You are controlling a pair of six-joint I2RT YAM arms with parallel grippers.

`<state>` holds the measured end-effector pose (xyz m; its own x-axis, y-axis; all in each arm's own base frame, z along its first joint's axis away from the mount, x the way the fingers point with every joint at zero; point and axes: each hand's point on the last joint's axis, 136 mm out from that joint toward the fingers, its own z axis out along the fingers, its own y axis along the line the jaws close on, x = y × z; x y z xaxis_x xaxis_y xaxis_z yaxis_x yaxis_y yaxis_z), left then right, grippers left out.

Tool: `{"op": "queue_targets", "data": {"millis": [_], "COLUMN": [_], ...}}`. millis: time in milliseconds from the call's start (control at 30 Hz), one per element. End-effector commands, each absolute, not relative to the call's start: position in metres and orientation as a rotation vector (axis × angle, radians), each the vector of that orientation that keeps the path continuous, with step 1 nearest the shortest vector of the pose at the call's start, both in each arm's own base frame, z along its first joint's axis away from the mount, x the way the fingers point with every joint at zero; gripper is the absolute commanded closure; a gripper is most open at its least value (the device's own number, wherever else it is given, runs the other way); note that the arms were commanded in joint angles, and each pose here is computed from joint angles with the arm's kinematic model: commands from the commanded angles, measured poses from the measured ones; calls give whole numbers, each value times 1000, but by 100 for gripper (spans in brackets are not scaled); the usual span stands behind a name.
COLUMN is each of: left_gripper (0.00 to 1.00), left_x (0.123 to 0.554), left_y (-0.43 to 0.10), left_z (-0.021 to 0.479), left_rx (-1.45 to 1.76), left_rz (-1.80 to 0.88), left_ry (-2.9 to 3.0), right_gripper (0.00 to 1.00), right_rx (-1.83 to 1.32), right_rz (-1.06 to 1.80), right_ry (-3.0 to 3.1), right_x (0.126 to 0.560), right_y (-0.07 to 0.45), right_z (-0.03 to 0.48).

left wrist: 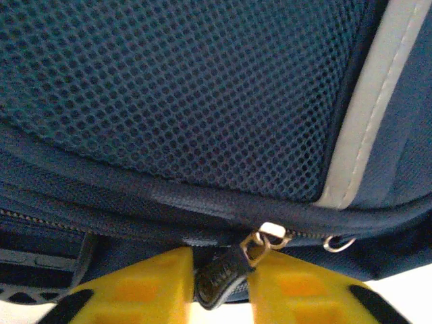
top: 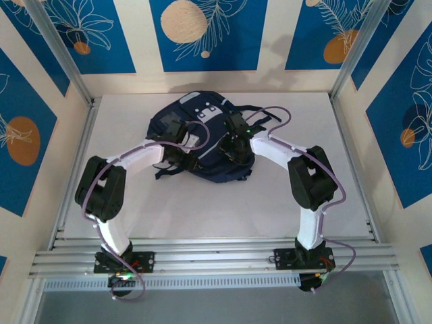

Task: Pack the student bag
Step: Rotate the student bag at the top-center of the table.

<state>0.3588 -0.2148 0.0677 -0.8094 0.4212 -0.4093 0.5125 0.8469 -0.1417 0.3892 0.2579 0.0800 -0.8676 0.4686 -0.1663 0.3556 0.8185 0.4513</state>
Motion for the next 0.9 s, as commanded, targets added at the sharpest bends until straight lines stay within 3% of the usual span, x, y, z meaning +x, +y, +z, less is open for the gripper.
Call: {"op": "queue_targets", "data": {"millis": [0,67,433,700,767,867], "left_gripper": [87,100,100,100,88,58], "left_x": [352,348,278,289,294,297], "left_y": [-206,-211,-299,-355,-359,-357], "left_z": [58,60,90,104,106,112], "left_rx": [774,787,888,843,793,726], "left_rz": [-274,-312,-672,-826,-836,-846], "left_ry": [2699,2699,2708,2683,2693,2708], "right_gripper": [46,46,47,48,48,48], "right_rx": [613,612,594,551,532,513], "right_rz": [633,635,681,735,730,723], "right_ry": [2746,2748,2762,2769,2770,2763], "right_x": [391,391,393,390,388,384], "right_y": [263,264,275,283,281,276], "right_z": [80,79,73,76,79,87]}}
